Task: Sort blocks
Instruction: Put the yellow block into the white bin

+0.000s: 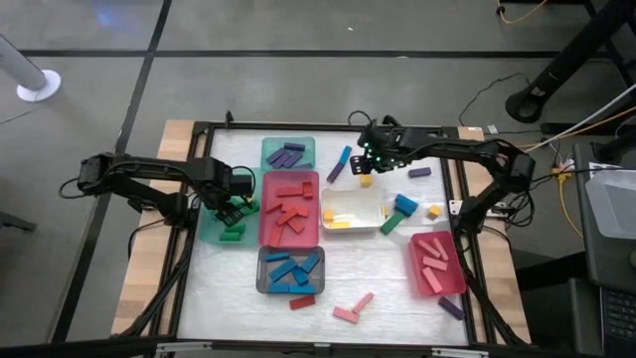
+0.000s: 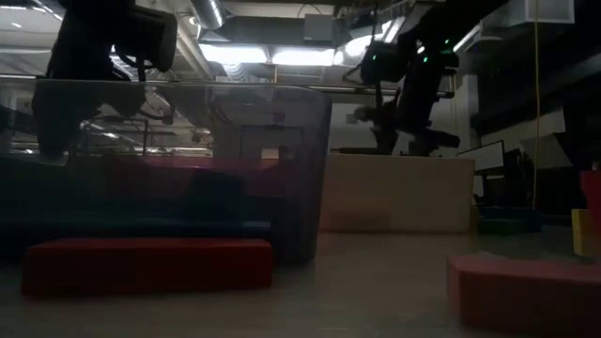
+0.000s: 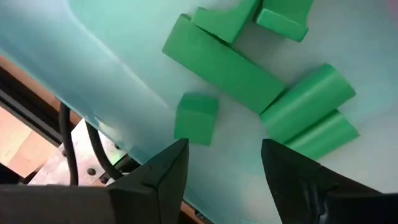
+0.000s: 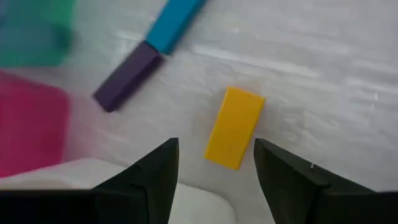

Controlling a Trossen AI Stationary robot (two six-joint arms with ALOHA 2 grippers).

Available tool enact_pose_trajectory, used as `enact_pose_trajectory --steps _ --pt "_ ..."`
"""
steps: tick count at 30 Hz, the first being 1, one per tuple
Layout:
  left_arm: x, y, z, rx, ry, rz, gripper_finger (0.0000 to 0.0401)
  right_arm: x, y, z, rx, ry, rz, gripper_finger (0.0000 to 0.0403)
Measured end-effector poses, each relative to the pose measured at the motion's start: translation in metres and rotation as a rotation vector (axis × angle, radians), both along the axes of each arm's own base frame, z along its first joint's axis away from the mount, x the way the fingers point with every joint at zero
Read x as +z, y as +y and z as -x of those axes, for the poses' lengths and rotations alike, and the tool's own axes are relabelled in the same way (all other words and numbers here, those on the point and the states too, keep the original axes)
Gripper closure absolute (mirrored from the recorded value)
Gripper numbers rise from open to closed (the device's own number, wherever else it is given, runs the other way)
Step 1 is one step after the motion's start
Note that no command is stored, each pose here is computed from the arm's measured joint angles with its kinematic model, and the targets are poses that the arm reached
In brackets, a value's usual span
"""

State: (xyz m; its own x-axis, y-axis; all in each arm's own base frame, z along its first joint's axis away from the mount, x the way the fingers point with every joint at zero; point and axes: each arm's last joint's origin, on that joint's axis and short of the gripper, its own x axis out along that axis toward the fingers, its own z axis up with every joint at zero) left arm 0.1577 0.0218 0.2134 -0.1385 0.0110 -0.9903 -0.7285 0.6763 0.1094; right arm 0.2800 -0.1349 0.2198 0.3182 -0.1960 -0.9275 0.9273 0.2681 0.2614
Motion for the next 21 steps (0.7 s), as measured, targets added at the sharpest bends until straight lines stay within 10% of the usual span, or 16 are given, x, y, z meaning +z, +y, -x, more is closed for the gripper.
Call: enact_pose_trajectory --steps 15,21 --pt "-0.001 0.002 -0.017 -0.049 -0.176 -0.021 0.0214 -0.065 -0.009 -0.019 -0.082 0.144 -0.128 0.0198" --pt "-0.001 0.003 -0.022 -0.046 -0.224 -0.029 0.0215 -0.071 -0.008 -0.022 -0.066 0.13 -0.171 0.0272"
